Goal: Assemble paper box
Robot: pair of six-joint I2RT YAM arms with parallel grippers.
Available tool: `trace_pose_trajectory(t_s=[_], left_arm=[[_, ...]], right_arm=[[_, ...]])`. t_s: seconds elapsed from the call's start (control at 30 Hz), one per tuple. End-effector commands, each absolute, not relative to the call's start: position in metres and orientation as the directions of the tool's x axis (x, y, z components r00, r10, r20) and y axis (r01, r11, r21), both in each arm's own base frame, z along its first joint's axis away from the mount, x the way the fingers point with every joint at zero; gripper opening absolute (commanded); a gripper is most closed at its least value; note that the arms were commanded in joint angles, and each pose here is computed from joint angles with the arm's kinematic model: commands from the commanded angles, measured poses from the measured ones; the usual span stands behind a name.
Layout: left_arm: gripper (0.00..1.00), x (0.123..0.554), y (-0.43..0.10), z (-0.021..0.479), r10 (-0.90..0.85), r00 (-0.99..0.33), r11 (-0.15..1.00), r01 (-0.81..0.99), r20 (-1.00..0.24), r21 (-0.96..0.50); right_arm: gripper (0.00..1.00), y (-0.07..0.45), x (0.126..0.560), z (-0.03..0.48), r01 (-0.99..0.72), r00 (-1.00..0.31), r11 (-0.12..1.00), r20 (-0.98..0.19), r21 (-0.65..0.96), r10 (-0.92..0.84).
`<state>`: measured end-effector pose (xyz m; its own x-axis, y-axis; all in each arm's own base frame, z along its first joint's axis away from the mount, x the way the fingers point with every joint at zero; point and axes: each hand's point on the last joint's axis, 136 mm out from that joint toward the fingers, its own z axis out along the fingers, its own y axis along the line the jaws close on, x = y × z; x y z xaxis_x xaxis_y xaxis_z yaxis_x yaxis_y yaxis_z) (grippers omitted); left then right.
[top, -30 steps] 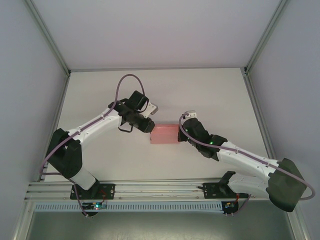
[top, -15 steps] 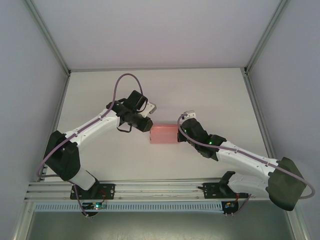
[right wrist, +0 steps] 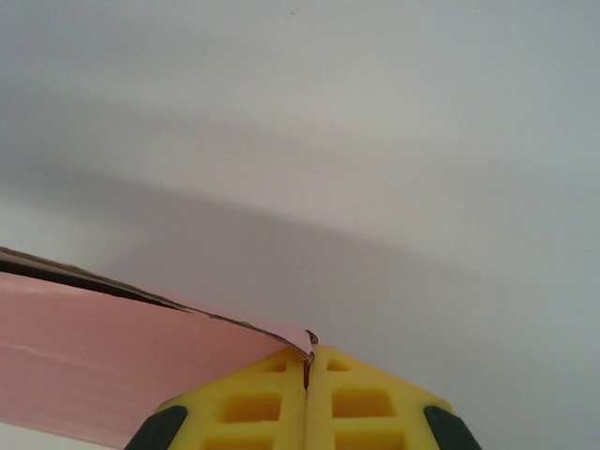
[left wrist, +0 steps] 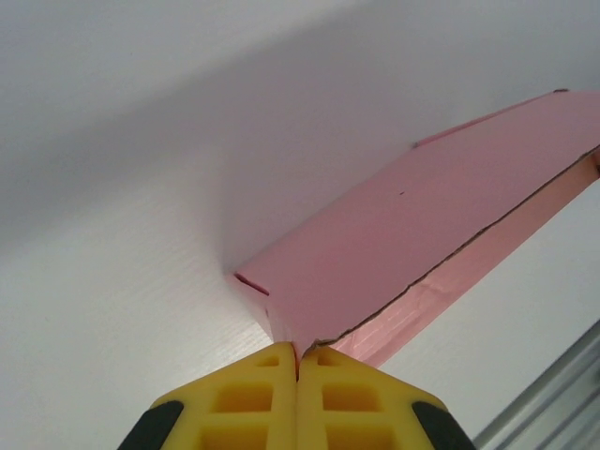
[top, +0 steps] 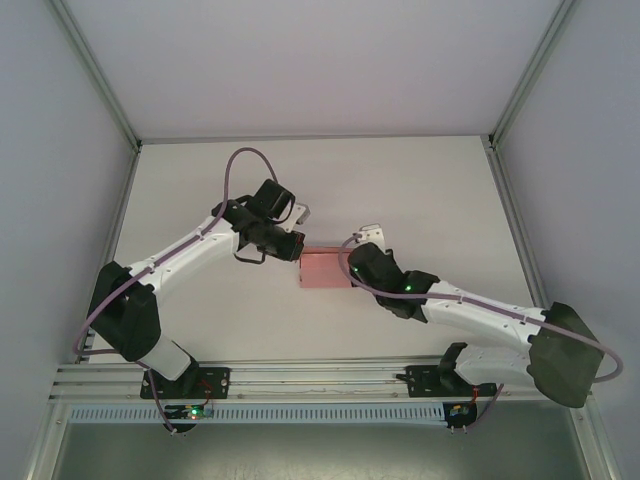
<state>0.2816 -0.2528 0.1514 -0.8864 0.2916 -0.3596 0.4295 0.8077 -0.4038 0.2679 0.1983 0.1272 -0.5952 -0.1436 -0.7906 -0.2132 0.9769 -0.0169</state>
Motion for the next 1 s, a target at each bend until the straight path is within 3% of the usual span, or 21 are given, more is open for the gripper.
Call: trace_pose_trajectory(t_s=[0.0,0.3,0.57,0.77,0.97], left_arm=[[0.0,0.282,-0.266,0.175,0.189,-0.935,0.79,0.326,-0.299,-0.519],[0.0,0.292,-0.265,0.171,0.081,-0.979,0.804,0.176,-0.189,-0.568],[0.0,0.308,-0.268,0.176,0.0,-0.994,0.739,0.074,-0.11,-0.669],[0.0,0.301,-0.258,0.156,0.063,-0.991,0.782,0.122,-0.118,-0.611],[0.0,0.276,-0.237,0.116,0.228,-0.96,0.851,0.279,-0.165,-0.446]], right_arm=[[0.0,0.186,0.25,0.095,-0.255,-0.653,0.951,-0.695,-0.173,-0.301],[0.0,0.193,0.249,0.089,-0.279,-0.643,0.94,-0.689,-0.197,-0.335],[0.0,0.19,0.246,0.082,-0.285,-0.643,0.936,-0.684,-0.206,-0.346],[0.0,0.191,0.246,0.08,-0.295,-0.643,0.933,-0.68,-0.205,-0.353],[0.0,0.192,0.246,0.079,-0.291,-0.641,0.935,-0.685,-0.2,-0.346]])
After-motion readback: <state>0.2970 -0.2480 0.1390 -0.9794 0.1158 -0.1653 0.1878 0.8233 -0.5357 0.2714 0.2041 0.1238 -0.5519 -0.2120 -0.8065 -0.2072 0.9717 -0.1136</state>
